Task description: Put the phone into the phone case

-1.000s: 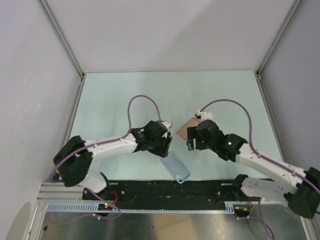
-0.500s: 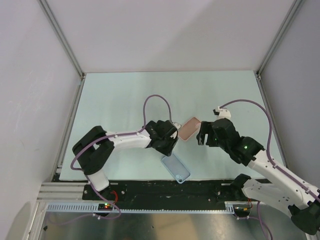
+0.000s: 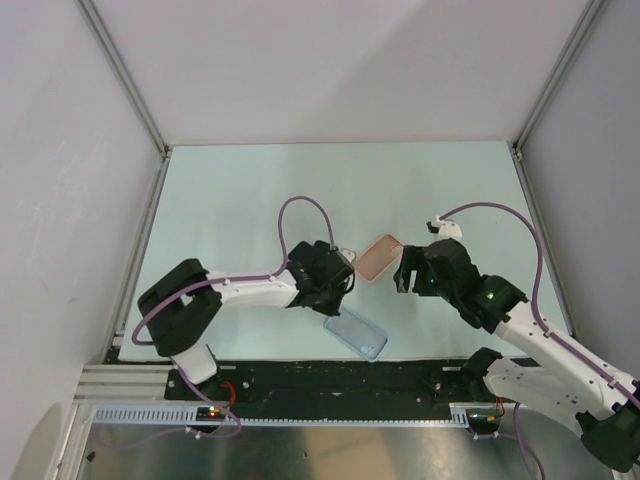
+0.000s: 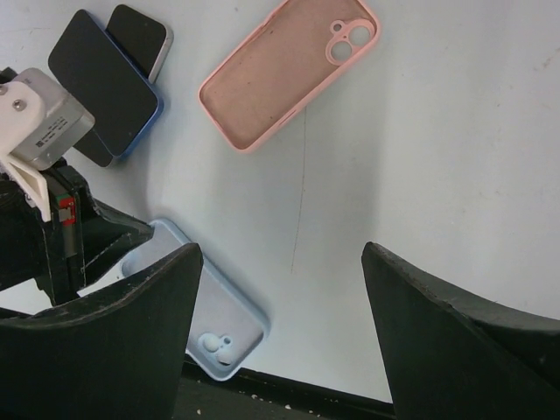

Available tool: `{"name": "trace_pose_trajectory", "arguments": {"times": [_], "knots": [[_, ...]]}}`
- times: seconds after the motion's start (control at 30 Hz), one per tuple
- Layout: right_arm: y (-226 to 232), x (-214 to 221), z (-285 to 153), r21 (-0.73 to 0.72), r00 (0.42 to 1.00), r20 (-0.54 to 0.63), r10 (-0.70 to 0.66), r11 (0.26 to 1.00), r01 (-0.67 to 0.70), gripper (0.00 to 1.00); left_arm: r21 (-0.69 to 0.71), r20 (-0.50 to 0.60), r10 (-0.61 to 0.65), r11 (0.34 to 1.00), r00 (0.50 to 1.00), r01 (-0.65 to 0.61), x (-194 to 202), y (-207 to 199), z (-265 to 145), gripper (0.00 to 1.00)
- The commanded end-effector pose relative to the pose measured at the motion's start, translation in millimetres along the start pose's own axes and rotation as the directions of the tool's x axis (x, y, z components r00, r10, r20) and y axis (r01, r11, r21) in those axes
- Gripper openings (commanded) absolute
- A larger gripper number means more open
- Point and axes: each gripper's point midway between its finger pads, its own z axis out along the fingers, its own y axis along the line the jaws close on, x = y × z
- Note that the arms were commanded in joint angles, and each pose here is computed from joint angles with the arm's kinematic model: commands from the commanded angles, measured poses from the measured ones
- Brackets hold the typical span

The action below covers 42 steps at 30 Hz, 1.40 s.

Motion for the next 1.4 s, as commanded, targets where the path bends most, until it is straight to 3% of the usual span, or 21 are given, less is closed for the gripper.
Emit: {"name": "trace_pose_trajectory", "arguments": {"times": [0.0, 0.27, 0.43, 0.6, 0.73, 0.8, 0.93, 1.0, 1.13, 1.37], "knots": [[5.3, -9.3, -0.6, -0.024, 0.999, 0.037, 0.027, 0.999, -0.026, 0.8, -0.058, 0.097, -0.177, 0.981, 0.979, 0.183, -10.7, 6.3, -13.5, 0.01], [2.6, -8.1, 0.3, -0.011, 0.998, 0.037, 0.042, 0.999, -0.042, 0.8, -0.072, 0.255, -0.457, 0.87, 0.852, 0.488, -33.3, 17.7, -24.1, 0.0], [2.4, -6.0, 3.4, -0.006, 0.998, 0.031, 0.052, 0.999, -0.051, 0.8, -0.054, 0.296, -0.605, 0.762, 0.739, 0.646, -28.7, 25.1, -22.9, 0.0], [2.5, -3.5, 6.4, -0.004, 0.998, 0.023, 0.054, 0.999, -0.054, 0.8, -0.034, 0.325, -0.67, 0.697, 0.667, 0.716, -22.6, 28.2, -24.3, 0.0], [4.4, -1.5, 9.0, -0.012, 0.998, 0.016, 0.055, 0.998, -0.055, 0.8, -0.018, 0.321, -0.684, 0.687, 0.655, 0.726, -19.9, 25.5, -24.0, 0.02], [5.4, -0.7, 11.0, -0.014, 0.998, 0.011, 0.055, 0.998, -0.055, 0.8, -0.011, 0.315, -0.68, 0.694, 0.662, 0.719, -17.5, 22.1, -23.7, 0.13], [6.8, -1.1, 12.9, -0.017, 0.998, 0.011, 0.057, 0.998, -0.056, 0.81, 0.027, 0.331, -0.662, 0.718, 0.672, 0.695, -16.4, 22.0, -38.7, 0.58], [6.6, -3.8, 12.6, -0.019, 0.998, 0.02, 0.061, 0.998, -0.061, 0.82, 0.05, 0.354, -0.652, 0.729, 0.671, 0.682, -17.0, 26.7, -50.4, 0.69], [6.2, -10.5, 11.6, -0.031, 0.995, 0.038, 0.088, 0.996, -0.087, 0.83, 0.084, 0.407, -0.667, 0.708, 0.625, 0.701, -26.7, 43.6, -75.7, 0.75], [8.4, -13.0, 11.5, -0.054, 0.993, 0.032, 0.11, 0.993, -0.109, 0.83, -0.003, 0.564, -0.677, 0.571, 0.473, 0.821, -73.1, 114.2, -100.2, 0.8]]}}
